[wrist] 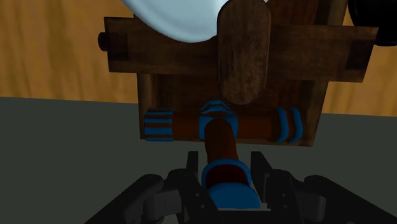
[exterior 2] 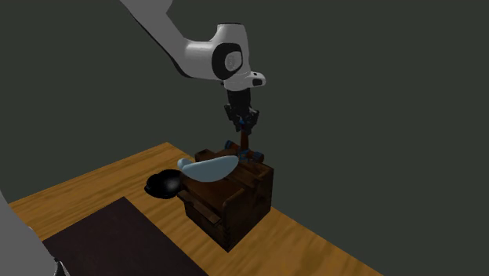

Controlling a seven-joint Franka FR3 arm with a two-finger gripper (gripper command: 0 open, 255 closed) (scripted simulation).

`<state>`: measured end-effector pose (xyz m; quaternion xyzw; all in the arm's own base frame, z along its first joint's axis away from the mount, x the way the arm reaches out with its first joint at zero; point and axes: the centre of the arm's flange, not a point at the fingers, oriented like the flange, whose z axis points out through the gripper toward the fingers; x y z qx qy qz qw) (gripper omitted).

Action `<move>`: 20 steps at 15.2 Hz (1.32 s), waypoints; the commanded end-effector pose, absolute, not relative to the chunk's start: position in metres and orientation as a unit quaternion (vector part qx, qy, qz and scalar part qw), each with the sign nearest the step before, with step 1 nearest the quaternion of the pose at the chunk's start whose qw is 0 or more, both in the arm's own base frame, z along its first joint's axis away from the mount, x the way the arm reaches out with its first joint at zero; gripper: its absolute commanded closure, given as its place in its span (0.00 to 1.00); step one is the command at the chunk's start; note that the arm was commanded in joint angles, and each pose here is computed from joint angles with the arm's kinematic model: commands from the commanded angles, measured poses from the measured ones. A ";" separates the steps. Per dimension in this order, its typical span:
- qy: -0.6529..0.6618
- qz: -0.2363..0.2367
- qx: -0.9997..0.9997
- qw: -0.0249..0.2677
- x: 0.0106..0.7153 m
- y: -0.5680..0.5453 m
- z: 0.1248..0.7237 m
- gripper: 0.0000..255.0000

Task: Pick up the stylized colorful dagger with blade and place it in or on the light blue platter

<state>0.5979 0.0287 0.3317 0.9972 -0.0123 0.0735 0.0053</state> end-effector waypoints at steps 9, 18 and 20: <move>-0.012 0.074 0.997 0.005 0.597 0.029 0.385 1.00; -0.012 0.074 0.997 0.005 0.597 0.029 0.432 1.00; -0.012 0.074 0.997 0.005 0.597 0.029 0.443 1.00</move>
